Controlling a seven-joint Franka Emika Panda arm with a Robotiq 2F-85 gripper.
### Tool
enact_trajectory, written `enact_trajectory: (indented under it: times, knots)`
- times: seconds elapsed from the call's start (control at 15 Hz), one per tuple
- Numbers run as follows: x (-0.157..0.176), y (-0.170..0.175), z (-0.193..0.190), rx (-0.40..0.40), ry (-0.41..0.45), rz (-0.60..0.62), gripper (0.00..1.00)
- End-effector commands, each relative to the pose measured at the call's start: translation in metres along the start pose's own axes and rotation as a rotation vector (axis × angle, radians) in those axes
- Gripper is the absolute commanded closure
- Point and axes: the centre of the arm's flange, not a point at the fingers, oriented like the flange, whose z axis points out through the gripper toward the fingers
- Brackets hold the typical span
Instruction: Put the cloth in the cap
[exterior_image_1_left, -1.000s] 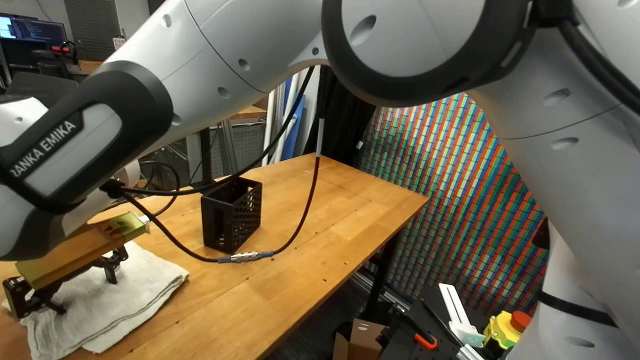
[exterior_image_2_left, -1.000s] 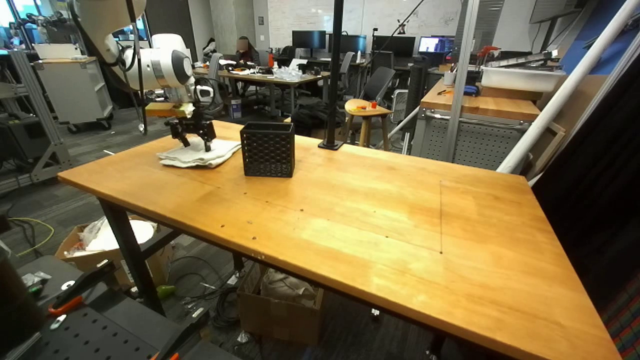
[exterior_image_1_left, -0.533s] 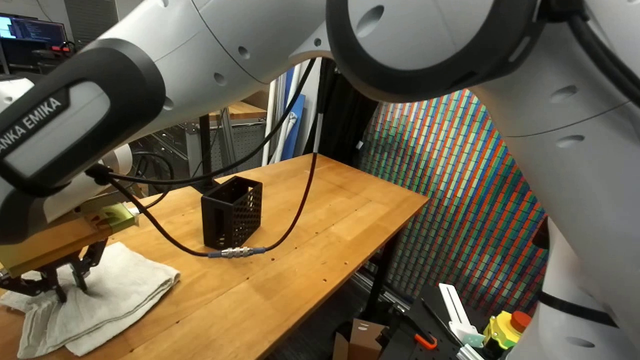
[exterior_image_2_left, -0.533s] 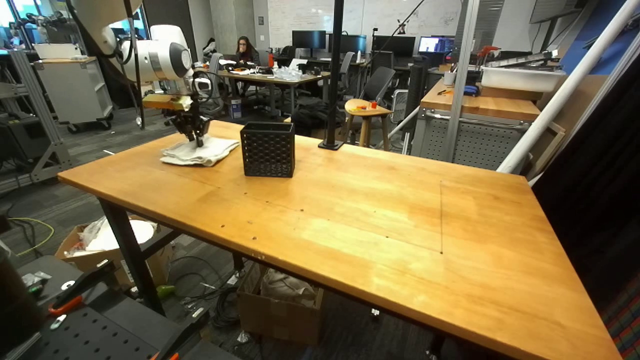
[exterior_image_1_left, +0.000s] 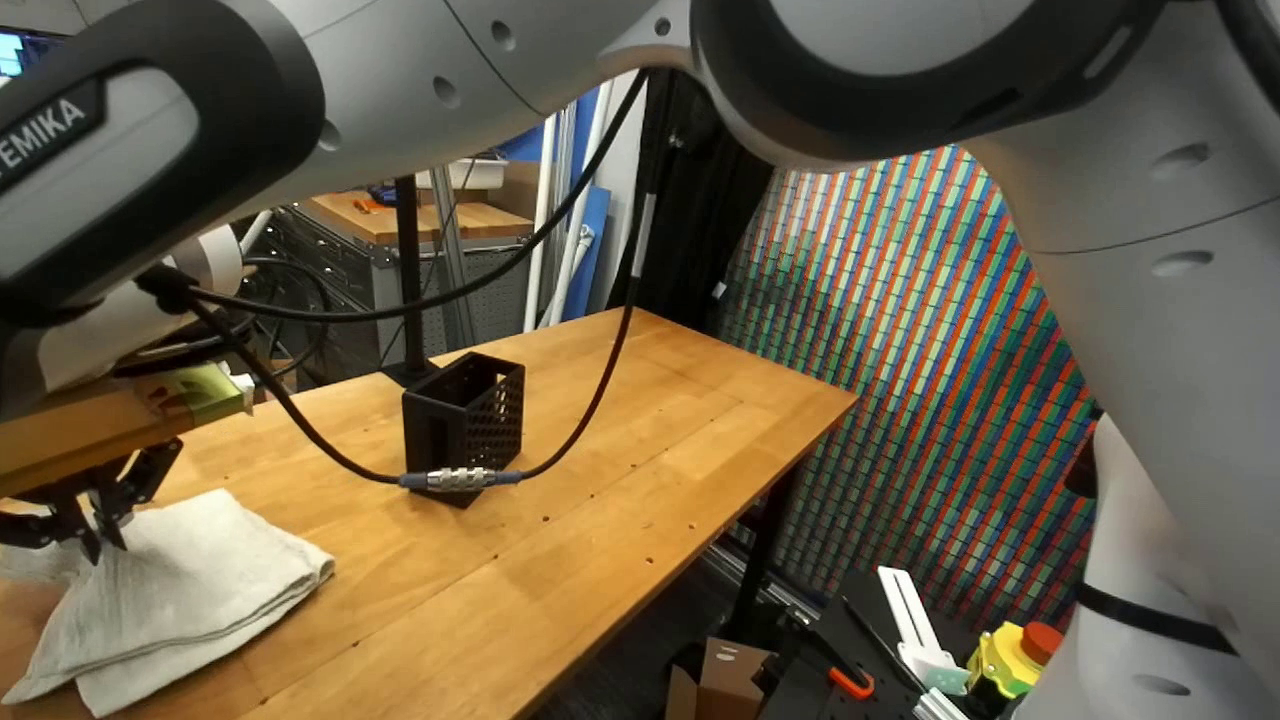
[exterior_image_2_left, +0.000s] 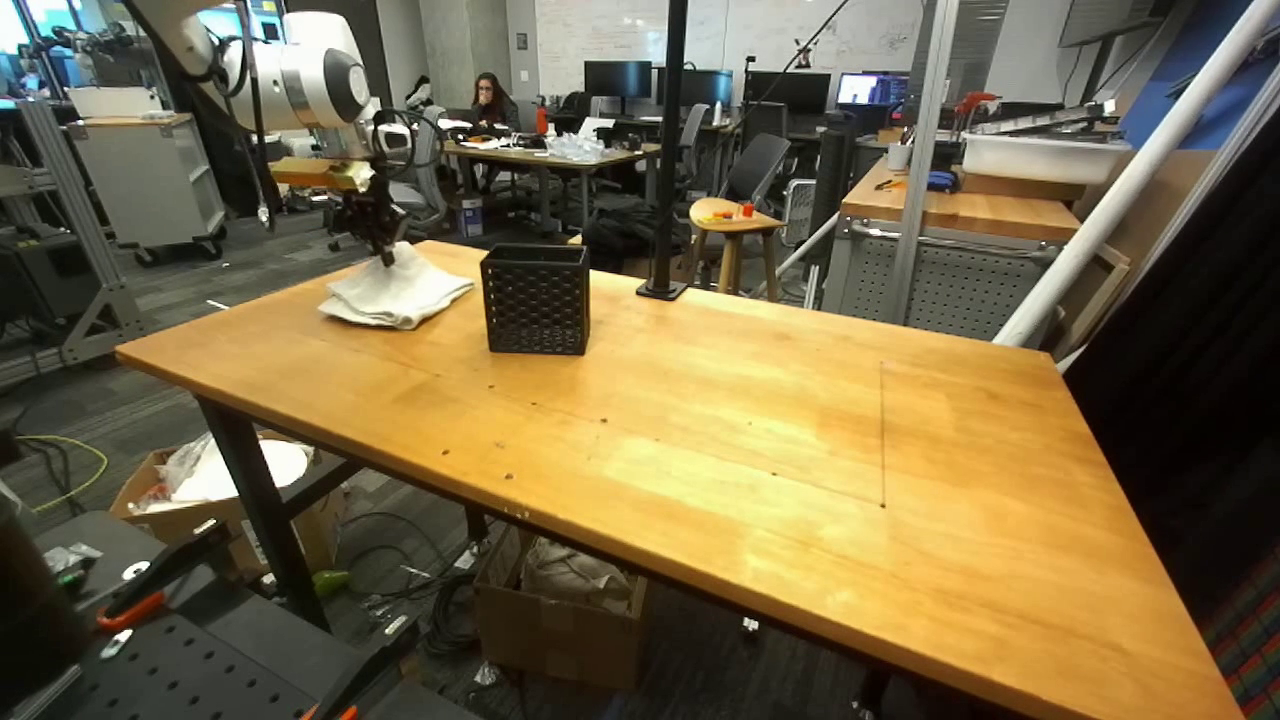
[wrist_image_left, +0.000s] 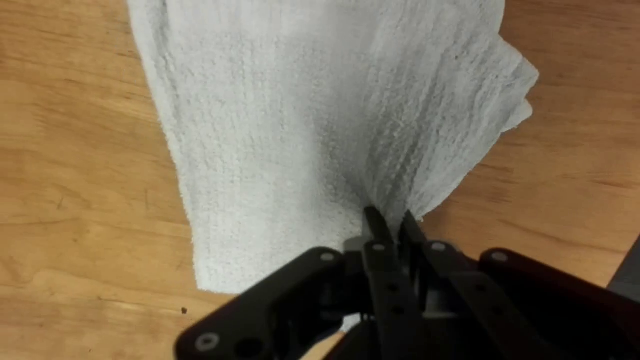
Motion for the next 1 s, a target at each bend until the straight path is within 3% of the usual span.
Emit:
enact_trajectory:
  times: [0.0,0.4,0.93]
  knots:
    - [-0.009,0.005,-0.05,-0.017,-0.006,-0.012,0.96]
    - [-0.022,0.033,-0.118,-0.074,-0.05,-0.03,0.96]
    - [-0.024,0.109,-0.185,-0.131,-0.114,-0.102,0.96]
